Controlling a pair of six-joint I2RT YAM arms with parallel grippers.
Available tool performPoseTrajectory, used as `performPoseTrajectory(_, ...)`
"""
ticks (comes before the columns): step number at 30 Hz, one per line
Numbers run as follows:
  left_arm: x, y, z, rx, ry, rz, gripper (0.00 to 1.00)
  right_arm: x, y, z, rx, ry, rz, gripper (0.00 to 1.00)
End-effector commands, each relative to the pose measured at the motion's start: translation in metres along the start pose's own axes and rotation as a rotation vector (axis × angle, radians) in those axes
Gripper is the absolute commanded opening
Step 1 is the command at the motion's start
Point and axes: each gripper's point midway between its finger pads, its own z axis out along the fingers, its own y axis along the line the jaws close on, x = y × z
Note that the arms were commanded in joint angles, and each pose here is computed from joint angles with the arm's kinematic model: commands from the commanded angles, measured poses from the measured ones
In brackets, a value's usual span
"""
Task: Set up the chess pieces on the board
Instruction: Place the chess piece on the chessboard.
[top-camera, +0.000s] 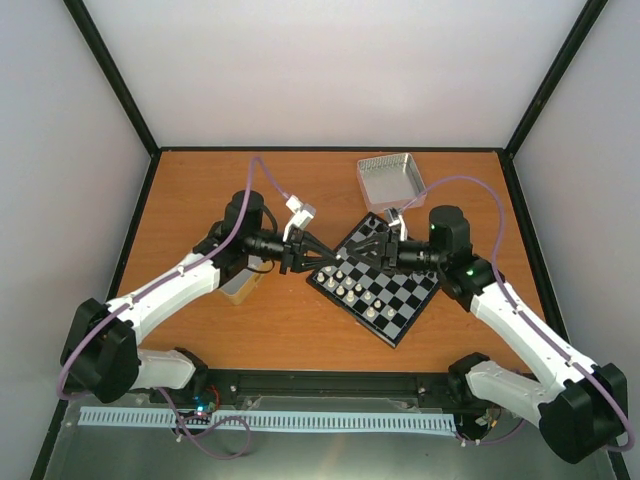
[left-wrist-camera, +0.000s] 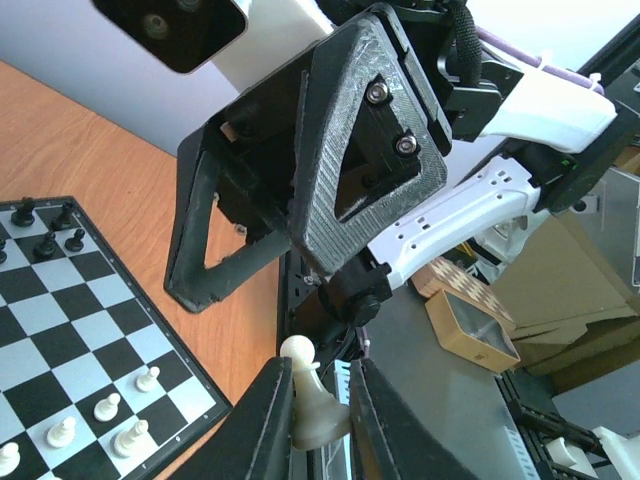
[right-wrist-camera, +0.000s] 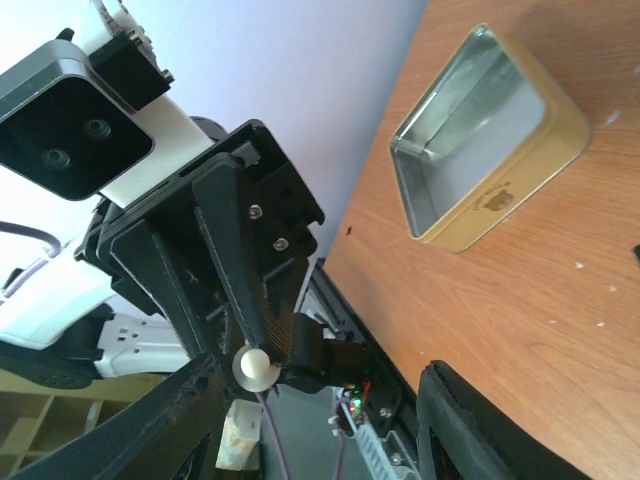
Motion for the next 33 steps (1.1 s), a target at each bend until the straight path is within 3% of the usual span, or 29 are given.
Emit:
performPoseTrajectory(1,-0.02,-0.02,0.001,0.069,-0.016,0.136,0.13,-0.008,0.029,0.007,-0.077,-0.001,-0.03,0.52)
performPoseTrajectory(13,-0.019,-0.007,0.003,0.026,-0.019,0.101,0.13,0.002,0.024,0.024,-0.046,0.065,-0.036,0.23)
performPoseTrajectory(22,-0.02,-0.005,0.004,0.023,-0.019,0.098,0.13,0.006,0.023,0.029,-0.06,0.096,-0.023,0.14)
performPoseTrajectory(27,-0.021,-0.002,0.004,0.013,-0.02,0.092,0.13,0.008,0.025,0.031,-0.071,0.11,-0.011,0.03)
performPoseTrajectory(29,-0.022,0.0,0.004,-0.006,-0.022,0.089,0.24,0.008,0.021,0.03,-0.047,0.101,-0.009,0.03)
performPoseTrajectory(33,-0.021,0.023,0.002,-0.139,-0.03,0.056,0.55,0.003,0.0,0.026,0.078,0.045,-0.019,0.03)
